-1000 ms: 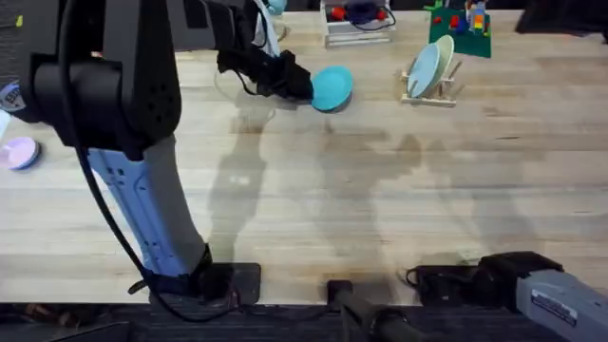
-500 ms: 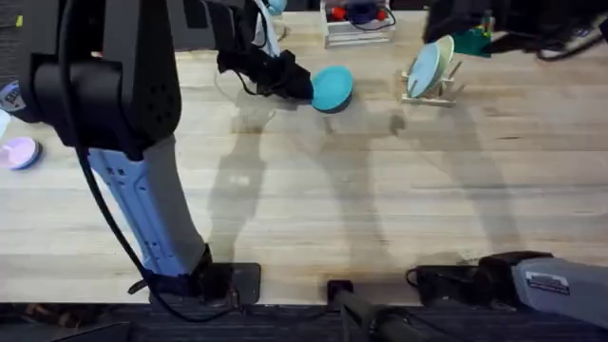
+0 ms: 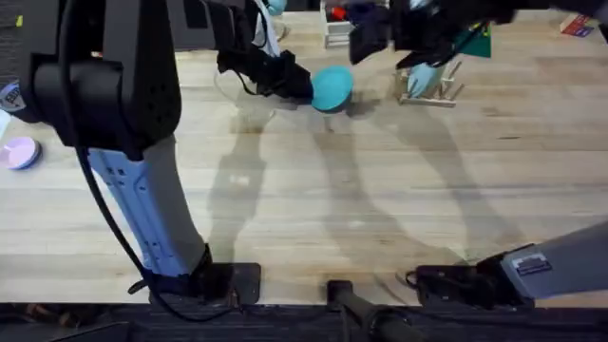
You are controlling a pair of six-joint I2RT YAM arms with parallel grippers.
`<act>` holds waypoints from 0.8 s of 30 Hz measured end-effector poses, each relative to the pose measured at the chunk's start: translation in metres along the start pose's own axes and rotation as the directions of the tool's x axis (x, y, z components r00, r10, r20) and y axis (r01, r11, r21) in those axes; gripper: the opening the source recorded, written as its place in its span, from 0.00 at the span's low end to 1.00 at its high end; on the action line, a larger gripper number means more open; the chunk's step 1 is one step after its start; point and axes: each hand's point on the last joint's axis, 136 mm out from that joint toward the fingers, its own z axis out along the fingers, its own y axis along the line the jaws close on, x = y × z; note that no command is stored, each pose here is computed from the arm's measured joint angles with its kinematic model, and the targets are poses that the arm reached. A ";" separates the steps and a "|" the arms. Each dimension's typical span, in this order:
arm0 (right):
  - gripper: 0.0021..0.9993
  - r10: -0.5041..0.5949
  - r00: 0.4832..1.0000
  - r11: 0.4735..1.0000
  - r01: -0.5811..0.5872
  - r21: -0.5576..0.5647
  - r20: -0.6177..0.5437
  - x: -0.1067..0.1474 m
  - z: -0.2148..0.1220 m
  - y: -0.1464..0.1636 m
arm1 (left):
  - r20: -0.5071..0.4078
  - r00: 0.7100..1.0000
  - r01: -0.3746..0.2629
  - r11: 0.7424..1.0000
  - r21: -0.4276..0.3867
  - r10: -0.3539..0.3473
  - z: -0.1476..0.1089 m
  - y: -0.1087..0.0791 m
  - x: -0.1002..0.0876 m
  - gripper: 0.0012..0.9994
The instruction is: Pick up the plates from the table one by one and place each into a slot on the dish rack.
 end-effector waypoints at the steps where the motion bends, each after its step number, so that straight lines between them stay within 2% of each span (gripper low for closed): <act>1: 0.99 0.005 1.000 1.000 -0.005 -0.002 -0.008 0.000 0.008 0.001 | 0.000 1.000 0.000 1.000 0.000 0.000 0.000 0.000 0.000 0.04; 7: 1.00 0.037 0.998 0.999 -0.038 -0.009 -0.052 0.006 0.051 0.009 | 0.000 1.000 0.000 1.000 0.000 0.000 0.000 0.000 0.000 0.04; 21: 0.99 0.068 0.992 0.996 -0.073 -0.045 -0.106 0.019 0.116 0.025 | 0.000 1.000 0.000 1.000 0.000 0.000 0.000 0.000 0.000 0.04; 24: 0.86 0.091 0.989 0.994 -0.097 -0.048 -0.115 0.021 0.125 0.024 | 0.000 1.000 0.000 1.000 0.000 0.000 0.000 0.000 0.000 0.04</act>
